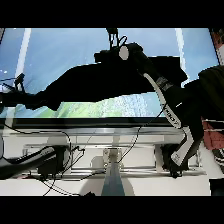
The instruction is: Fold the clothes and pants, and hang the long-sleeved shirts on hangers.
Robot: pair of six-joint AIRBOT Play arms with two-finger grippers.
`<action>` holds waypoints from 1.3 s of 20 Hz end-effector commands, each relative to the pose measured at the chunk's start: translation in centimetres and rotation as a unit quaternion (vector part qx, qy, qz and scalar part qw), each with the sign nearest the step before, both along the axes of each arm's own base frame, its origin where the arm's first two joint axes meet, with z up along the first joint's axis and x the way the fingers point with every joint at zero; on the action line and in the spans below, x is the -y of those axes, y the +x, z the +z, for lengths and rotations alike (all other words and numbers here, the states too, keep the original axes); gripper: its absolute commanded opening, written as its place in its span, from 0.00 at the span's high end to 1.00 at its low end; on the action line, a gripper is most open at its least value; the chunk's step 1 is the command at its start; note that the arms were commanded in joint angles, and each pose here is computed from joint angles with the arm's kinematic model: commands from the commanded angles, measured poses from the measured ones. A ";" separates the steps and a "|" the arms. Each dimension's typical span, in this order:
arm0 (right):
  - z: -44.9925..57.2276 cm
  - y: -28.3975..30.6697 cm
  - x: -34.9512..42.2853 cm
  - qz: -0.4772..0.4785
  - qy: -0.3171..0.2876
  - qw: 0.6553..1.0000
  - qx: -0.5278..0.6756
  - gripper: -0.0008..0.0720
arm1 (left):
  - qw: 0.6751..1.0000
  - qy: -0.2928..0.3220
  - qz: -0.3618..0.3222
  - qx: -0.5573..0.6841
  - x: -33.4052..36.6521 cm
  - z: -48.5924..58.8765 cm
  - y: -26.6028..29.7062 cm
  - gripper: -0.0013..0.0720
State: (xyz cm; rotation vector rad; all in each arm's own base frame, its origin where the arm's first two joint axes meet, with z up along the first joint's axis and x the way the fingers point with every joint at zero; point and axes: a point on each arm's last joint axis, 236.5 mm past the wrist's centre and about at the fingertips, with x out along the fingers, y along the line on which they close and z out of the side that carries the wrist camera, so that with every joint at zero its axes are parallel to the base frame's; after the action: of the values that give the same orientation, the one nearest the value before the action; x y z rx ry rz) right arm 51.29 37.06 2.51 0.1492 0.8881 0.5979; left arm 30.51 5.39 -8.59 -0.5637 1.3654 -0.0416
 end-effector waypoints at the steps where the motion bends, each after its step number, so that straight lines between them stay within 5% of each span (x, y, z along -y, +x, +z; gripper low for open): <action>1: 0.0 0.0 0.0 0.000 0.000 1.000 0.000 0.96 | 0.998 -0.058 0.030 0.000 0.8 -1.9 1.1 0.01; 2: 0.0 0.0 0.0 0.000 0.000 1.000 0.000 0.96 | 0.997 -0.070 0.035 0.000 1.0 -2.6 1.5 0.03; 3: -0.1 0.0 0.0 0.000 -0.001 1.000 -0.001 0.96 | 0.996 -0.085 0.038 -0.001 1.6 -3.1 1.8 0.20; 6: -0.9 -0.6 0.2 0.027 -0.026 0.999 -0.001 0.96 | 0.992 -0.119 0.022 0.043 3.3 -2.6 3.8 0.98; 13: -3.2 -1.1 -0.5 0.050 -0.030 0.998 -0.013 0.97 | 0.973 -0.086 -0.020 0.214 2.0 12.3 10.2 0.97; 19: -5.5 -2.9 -6.1 0.038 0.074 0.993 -0.078 0.97 | 0.948 -0.060 -0.037 0.311 4.7 24.9 7.1 0.97; 26: -4.0 -8.2 -15.4 0.108 0.109 0.986 -0.064 0.97 | 0.927 -0.063 -0.040 0.368 6.3 29.2 6.0 0.97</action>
State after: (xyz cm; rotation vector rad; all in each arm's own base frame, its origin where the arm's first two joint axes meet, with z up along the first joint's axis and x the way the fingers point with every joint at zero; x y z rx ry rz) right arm 44.84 49.43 -2.44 0.3001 0.9988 0.8433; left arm 36.72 -0.28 19.06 -0.5134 0.6927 -0.3581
